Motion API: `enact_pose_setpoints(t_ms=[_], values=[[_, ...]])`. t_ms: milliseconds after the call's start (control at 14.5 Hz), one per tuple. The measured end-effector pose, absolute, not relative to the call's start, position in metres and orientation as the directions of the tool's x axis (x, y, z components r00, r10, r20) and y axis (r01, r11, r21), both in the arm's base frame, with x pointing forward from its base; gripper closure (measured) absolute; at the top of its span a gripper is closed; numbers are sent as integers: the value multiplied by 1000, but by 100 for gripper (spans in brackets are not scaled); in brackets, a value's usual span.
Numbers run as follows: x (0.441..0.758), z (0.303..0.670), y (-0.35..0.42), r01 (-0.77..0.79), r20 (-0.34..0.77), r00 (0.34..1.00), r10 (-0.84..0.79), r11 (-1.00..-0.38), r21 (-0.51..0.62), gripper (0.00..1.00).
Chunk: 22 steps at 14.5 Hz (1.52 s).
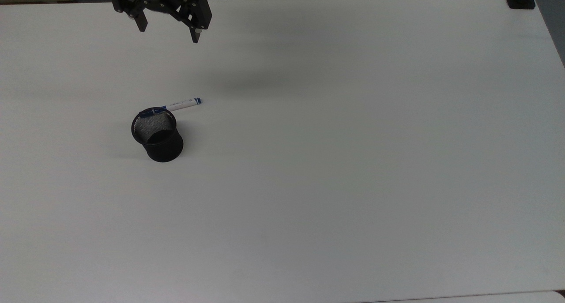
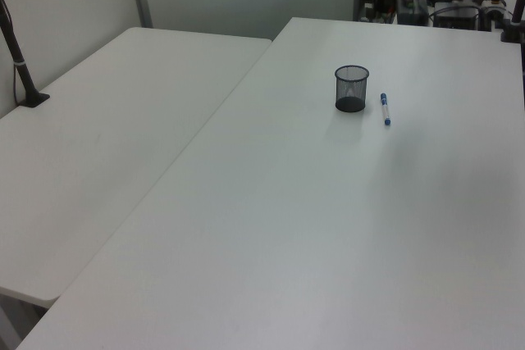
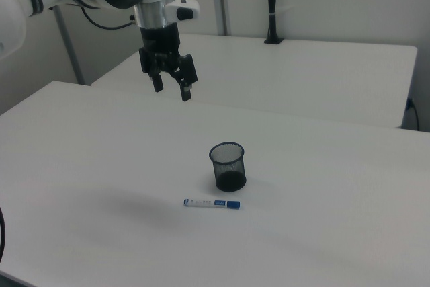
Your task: Insert the marker
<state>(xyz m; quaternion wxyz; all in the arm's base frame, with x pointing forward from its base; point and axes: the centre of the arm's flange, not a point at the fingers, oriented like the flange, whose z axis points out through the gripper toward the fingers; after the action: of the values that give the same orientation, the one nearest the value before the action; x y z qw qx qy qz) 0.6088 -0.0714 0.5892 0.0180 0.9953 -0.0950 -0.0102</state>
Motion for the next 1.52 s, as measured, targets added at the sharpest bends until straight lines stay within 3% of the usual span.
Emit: enact_pose_setpoints(t_ms=[276, 1519], values=[[609, 589, -72, -256, -15, 966, -257, -966, 39, 0], [610, 584, -62, -232, -27, 972, -233, -972, 38, 0]])
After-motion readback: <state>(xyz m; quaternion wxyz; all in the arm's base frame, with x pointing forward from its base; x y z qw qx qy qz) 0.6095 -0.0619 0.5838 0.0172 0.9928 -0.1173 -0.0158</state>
